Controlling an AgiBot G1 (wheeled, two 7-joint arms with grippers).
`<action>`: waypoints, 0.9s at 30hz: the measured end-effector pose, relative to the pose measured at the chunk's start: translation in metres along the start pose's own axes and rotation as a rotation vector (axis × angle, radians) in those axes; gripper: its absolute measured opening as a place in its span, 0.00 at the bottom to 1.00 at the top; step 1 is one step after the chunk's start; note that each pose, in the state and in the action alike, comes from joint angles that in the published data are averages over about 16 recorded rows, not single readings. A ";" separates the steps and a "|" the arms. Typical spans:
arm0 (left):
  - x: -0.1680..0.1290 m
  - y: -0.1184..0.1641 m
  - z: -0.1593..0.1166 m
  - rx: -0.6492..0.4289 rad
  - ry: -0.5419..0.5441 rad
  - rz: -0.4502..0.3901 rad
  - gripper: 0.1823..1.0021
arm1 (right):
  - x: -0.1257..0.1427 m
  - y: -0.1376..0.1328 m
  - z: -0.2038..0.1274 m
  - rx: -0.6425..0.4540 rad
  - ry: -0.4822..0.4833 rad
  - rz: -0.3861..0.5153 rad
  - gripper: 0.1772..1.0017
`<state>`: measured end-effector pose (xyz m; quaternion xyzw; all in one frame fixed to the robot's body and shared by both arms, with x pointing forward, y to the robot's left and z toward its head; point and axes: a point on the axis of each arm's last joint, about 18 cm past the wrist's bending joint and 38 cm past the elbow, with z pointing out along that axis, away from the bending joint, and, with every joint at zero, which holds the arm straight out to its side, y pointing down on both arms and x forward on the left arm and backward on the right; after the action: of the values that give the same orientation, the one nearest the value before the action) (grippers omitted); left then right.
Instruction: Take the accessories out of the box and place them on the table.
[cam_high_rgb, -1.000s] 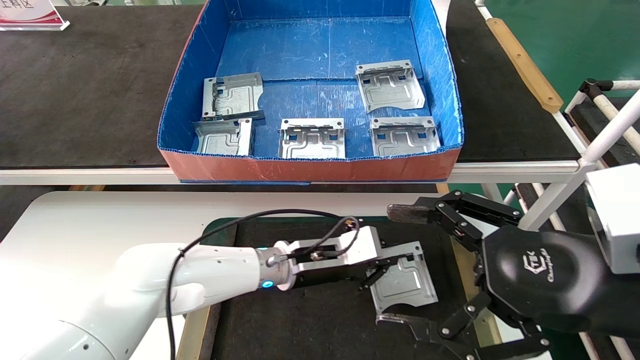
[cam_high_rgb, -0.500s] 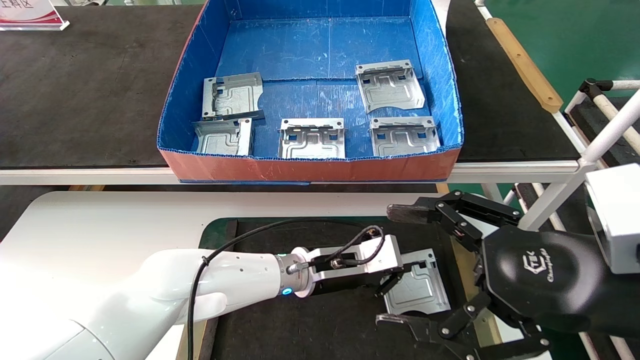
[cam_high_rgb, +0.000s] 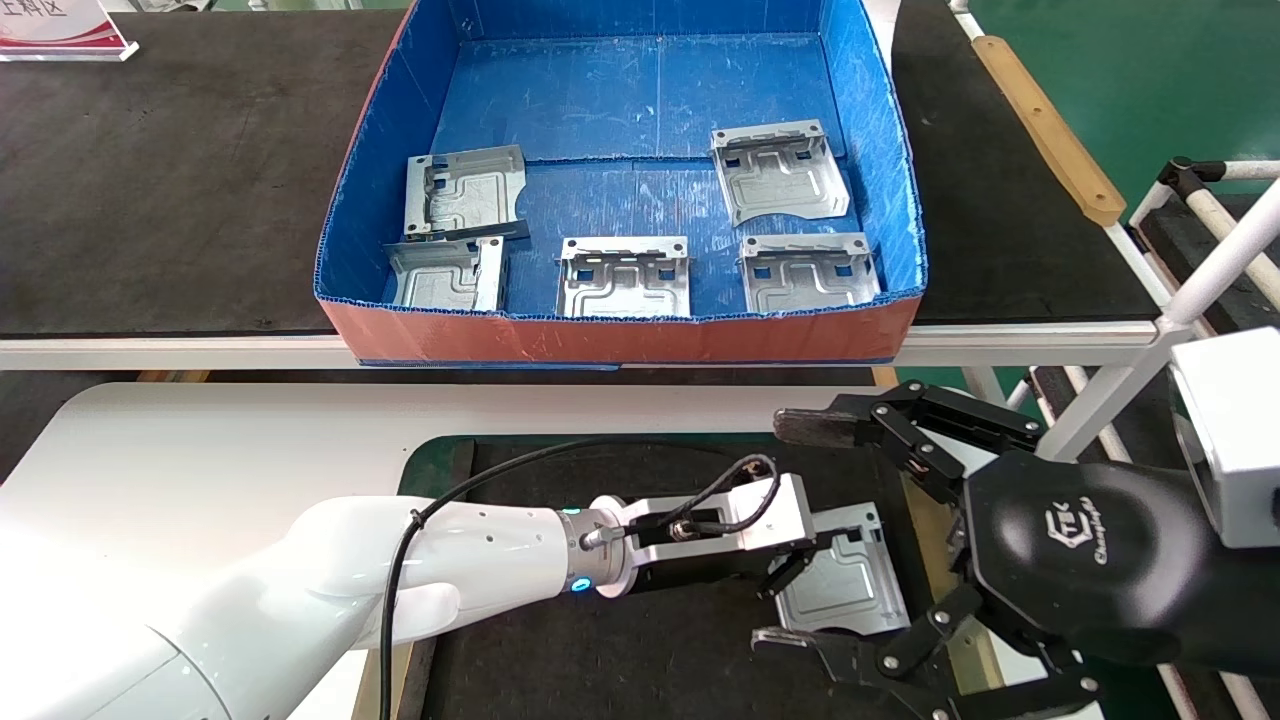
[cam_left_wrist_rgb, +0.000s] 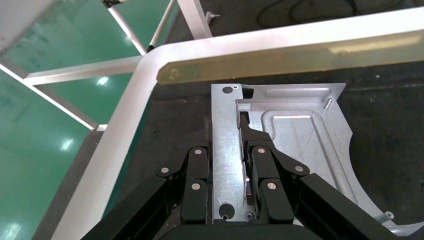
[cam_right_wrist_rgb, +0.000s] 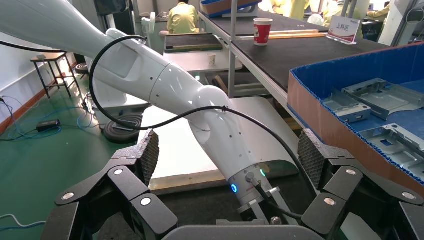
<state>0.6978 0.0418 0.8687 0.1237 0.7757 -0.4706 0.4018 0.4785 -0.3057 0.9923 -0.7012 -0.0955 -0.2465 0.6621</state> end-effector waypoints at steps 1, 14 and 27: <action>0.000 0.000 0.000 -0.001 0.001 0.000 0.12 | 0.000 0.000 0.000 0.000 0.000 0.000 1.00; 0.001 0.001 0.001 -0.004 0.002 0.001 0.15 | 0.000 0.000 0.000 0.000 0.000 0.000 1.00; 0.001 0.001 0.000 -0.005 0.002 0.003 0.33 | 0.000 0.000 0.000 0.000 0.000 0.000 1.00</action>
<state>0.6982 0.0420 0.8673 0.1243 0.7770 -0.4681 0.4020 0.4785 -0.3058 0.9923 -0.7011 -0.0953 -0.2465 0.6622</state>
